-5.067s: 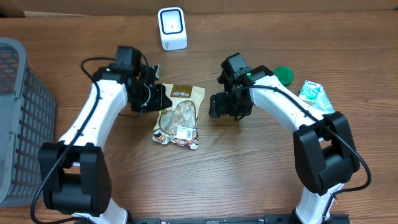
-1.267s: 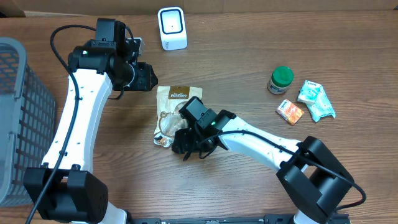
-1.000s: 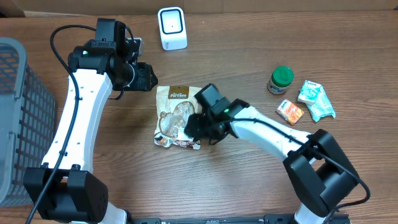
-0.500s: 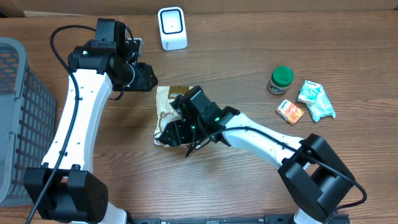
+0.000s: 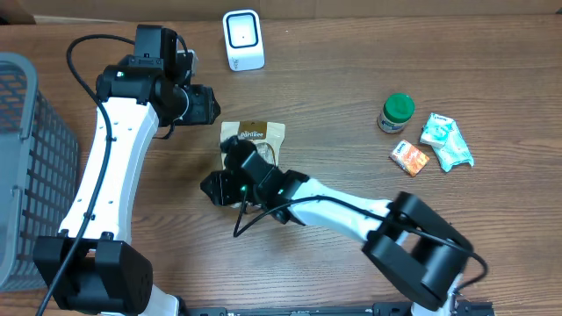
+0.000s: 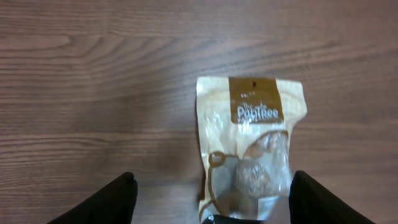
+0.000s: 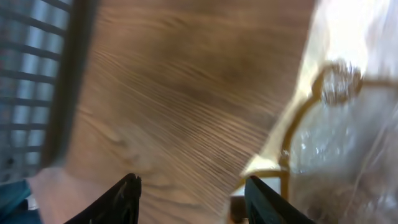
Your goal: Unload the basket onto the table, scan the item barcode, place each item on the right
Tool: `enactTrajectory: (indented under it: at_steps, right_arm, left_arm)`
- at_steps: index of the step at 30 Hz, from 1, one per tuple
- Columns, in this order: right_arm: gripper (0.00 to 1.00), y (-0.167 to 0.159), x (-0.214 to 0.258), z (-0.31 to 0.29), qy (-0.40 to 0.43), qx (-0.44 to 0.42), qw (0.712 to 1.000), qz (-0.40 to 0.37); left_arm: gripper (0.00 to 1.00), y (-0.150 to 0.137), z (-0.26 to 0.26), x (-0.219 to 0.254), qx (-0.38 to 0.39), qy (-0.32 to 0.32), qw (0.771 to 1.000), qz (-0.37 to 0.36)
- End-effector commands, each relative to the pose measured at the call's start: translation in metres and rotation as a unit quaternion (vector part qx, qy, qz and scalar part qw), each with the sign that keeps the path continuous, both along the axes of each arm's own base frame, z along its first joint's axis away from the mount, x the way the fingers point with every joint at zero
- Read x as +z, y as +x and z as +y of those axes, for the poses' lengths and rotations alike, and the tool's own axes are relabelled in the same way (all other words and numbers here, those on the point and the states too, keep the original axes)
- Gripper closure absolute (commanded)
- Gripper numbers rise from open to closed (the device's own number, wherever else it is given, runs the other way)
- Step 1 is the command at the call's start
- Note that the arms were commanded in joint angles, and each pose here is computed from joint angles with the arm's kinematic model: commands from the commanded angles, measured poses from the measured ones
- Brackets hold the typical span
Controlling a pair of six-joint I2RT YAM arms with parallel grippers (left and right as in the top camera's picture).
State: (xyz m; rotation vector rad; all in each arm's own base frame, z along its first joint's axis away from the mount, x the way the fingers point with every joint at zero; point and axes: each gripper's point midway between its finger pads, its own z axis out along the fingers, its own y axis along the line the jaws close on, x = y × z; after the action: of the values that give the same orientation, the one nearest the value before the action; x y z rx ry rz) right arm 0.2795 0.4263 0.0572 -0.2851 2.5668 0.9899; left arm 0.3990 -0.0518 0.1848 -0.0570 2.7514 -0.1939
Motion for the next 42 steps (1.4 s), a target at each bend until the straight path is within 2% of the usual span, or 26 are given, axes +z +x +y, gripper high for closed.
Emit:
enactTrajectory:
  at_steps: [1,11,15,19,21,25,28,32,35,38,42]
  right_arm:
    - [0.5,0.002,-0.011,0.0,-0.007,-0.019,1.0,0.018]
    - [0.51,-0.004,-0.004,-0.048,-0.066,-0.013,0.995,0.068]
    - [0.49,-0.001,-0.001,-0.084,-0.123,-0.002,0.99,0.07]
    - [0.43,0.015,-0.015,-0.133,-0.192,-0.052,0.977,0.08]
    - [0.42,0.03,-0.018,-0.153,-0.219,-0.079,0.97,0.064]
    - [0.39,0.065,-0.01,-0.167,-0.237,-0.065,0.969,-0.015]
    - [0.38,0.089,0.0,-0.168,-0.234,-0.046,0.968,-0.074]
    - [0.38,0.117,0.017,-0.171,-0.211,-0.067,0.968,-0.114]
    - [0.42,0.137,0.027,-0.183,-0.202,-0.111,0.964,-0.129]
    - [0.42,0.154,0.028,-0.216,-0.2,-0.233,0.946,-0.102]
    - [0.42,0.162,0.022,-0.239,-0.179,-0.302,0.934,-0.066]
  left_arm:
    - [0.34,0.004,0.01,-0.004,0.041,0.003,0.999,0.002]
    - [0.32,0.004,0.035,-0.005,0.077,0.001,0.997,0.007]
    - [0.34,0.003,0.035,-0.005,0.075,0.003,0.997,0.008]
    - [0.34,0.003,0.034,-0.005,0.075,0.003,0.997,0.008]
    - [0.34,0.003,0.034,-0.006,0.074,0.003,0.997,0.009]
    - [0.35,0.001,0.033,-0.01,0.073,0.002,0.997,0.015]
    - [0.36,-0.001,0.031,-0.014,0.071,-0.002,0.997,0.023]
    - [0.36,-0.005,0.031,-0.02,0.071,-0.001,0.997,0.032]
    - [0.39,-0.007,0.03,-0.024,0.07,-0.002,0.997,0.037]
    - [0.39,-0.008,0.023,-0.028,0.052,0.001,0.998,0.04]
    - [0.39,-0.007,0.01,-0.036,0.025,0.005,0.999,0.033]
